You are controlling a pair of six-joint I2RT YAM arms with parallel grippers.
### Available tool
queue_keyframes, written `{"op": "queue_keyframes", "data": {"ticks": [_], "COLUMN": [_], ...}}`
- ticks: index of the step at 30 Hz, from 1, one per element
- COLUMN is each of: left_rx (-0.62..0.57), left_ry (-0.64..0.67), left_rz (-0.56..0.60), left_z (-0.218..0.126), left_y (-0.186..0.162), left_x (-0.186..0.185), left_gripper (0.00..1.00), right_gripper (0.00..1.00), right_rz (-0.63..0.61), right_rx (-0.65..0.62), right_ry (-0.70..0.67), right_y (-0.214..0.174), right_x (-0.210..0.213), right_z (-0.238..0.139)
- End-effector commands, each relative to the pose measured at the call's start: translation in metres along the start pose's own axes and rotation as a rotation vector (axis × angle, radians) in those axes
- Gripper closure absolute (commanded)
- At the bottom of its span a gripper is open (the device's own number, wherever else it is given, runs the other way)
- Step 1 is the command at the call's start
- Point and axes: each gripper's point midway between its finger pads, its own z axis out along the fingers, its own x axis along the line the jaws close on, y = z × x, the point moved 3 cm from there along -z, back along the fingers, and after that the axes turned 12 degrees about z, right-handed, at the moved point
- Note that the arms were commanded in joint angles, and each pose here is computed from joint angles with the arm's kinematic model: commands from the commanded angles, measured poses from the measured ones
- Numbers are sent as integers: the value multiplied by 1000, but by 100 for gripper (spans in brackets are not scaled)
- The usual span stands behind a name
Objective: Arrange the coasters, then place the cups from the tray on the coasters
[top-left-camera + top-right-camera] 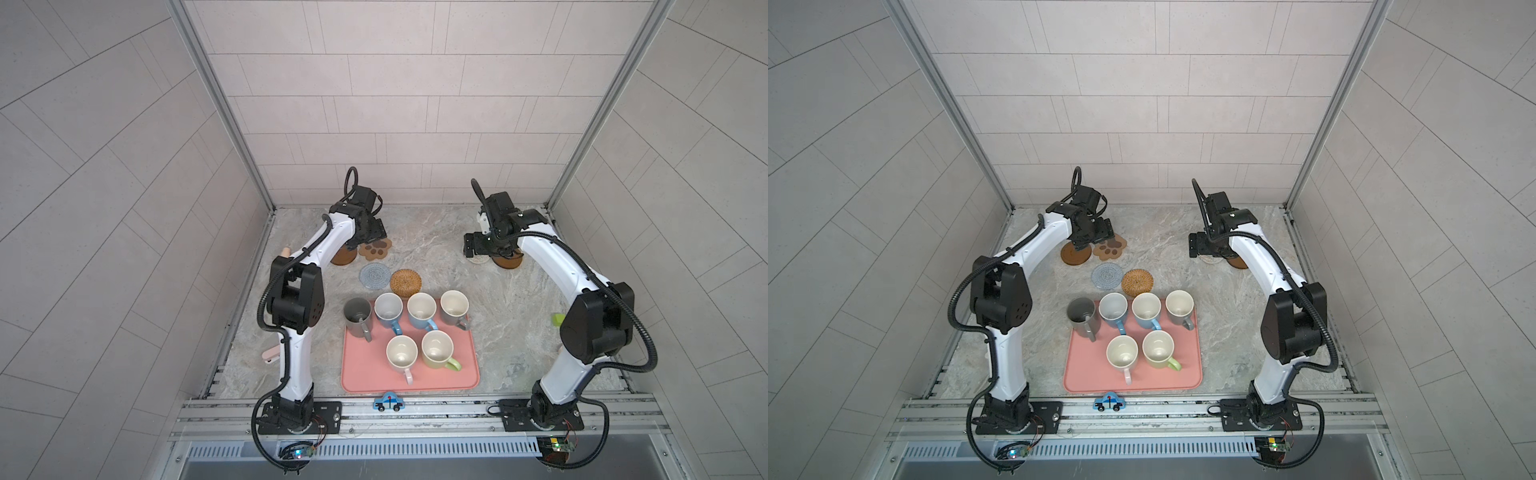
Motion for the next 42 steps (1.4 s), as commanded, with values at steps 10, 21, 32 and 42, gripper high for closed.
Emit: {"op": "queue_keyframes", "data": {"ticks": [10, 21, 32, 42], "left_rx": [35, 51, 56, 96], "left_ry": [2, 4, 18, 57], "left_rz": [-121, -138, -183, -156], "left_z": [50, 79, 91, 102], "left_y": [14, 21, 24, 22], "left_x": [25, 30, 44, 59], "left_gripper": [12, 15, 23, 34], "right_gripper": [8, 10, 13, 16], "right_rz": [-37, -40, -27, 0], "right_rx": [116, 153, 158, 158], "right_ry": [-84, -116, -129, -148], "right_y": [-11, -5, -5, -6], "right_x": [-9, -7, -8, -9], "right_z": [37, 45, 47, 48]}}
